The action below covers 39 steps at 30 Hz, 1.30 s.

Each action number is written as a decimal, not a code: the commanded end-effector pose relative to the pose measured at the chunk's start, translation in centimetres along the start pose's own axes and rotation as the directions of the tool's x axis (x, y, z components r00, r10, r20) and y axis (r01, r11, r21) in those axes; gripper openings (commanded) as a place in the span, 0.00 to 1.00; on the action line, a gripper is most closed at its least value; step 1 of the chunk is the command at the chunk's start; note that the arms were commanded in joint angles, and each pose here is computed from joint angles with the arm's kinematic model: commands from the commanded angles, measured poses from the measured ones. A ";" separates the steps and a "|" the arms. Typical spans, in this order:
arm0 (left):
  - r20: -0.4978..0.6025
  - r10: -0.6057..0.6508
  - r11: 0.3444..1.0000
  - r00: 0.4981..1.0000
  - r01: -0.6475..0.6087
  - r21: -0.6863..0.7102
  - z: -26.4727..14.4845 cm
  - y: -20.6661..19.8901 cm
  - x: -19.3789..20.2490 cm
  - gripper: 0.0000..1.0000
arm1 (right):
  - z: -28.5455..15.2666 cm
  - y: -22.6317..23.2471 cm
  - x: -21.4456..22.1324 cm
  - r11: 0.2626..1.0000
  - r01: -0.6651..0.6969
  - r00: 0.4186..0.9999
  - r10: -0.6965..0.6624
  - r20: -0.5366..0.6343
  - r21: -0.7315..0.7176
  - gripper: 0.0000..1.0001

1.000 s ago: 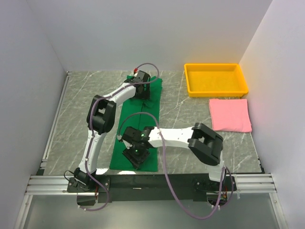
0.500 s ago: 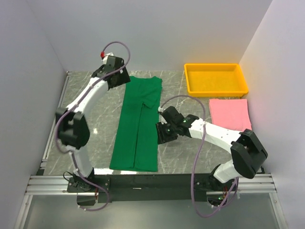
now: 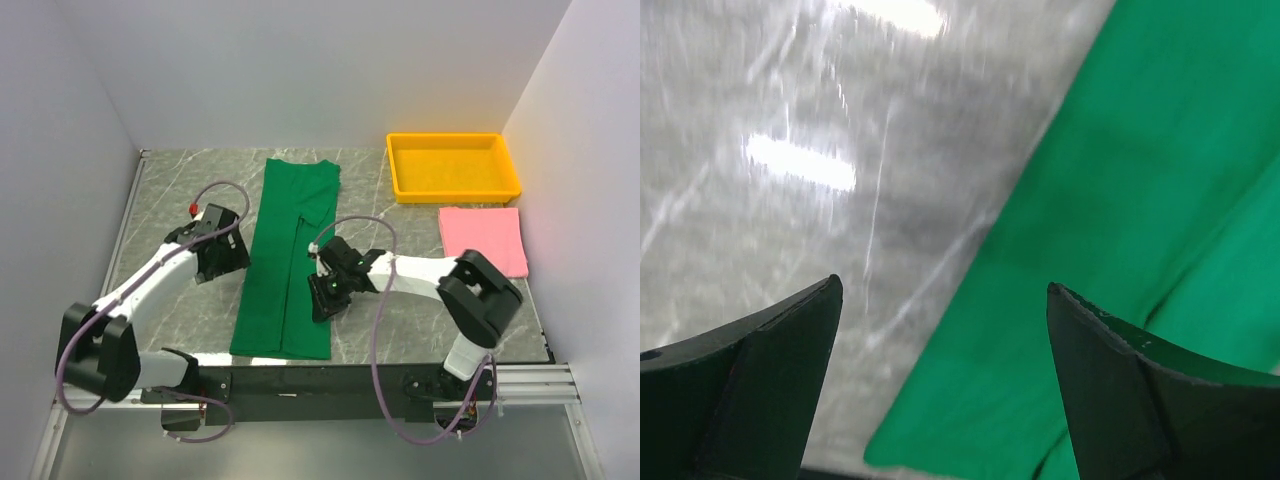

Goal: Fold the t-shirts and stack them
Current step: Fold the tshirt

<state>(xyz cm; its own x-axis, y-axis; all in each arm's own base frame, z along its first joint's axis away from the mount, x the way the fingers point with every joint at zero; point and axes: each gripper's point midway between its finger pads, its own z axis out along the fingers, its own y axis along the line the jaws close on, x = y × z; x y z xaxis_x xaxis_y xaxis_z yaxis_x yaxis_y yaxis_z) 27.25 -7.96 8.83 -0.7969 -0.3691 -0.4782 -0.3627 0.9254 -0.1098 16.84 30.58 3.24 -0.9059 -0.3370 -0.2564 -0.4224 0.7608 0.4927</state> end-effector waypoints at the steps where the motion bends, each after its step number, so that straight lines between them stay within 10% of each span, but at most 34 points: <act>1: -0.018 -0.043 0.995 0.999 0.044 0.086 -1.8 -0.7 1.1 0.89 | 1.3 1.4 -0.1 0.998 -0.012 0.999 0.009 -0.042 -0.069 0.37; 13: -0.158 0.022 0.990 0.987 0.000 0.138 -3.8 -1.1 7.3 0.90 | -1.0 -7.2 3.1 0.968 -0.153 0.983 0.169 -0.067 0.197 0.38; 24: -0.278 0.101 0.985 0.955 -0.058 0.161 -5.0 -2.2 15.1 0.87 | -6.5 -6.2 2.7 0.957 -0.200 0.977 0.181 0.110 0.208 0.50; 39: -0.306 0.141 0.987 0.942 -0.108 0.122 -4.4 -3.0 19.0 0.61 | -4.3 -5.4 7.8 0.926 -0.283 0.959 0.279 0.052 0.250 0.48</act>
<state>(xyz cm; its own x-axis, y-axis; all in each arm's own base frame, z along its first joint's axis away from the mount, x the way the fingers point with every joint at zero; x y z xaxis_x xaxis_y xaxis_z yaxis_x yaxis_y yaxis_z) 10.59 -17.52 3.93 -0.9567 -0.2261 -0.1835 -0.1984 0.9674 -0.1574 11.17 20.68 2.42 -0.9837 -0.1258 -0.1287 -0.1603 0.9374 0.3090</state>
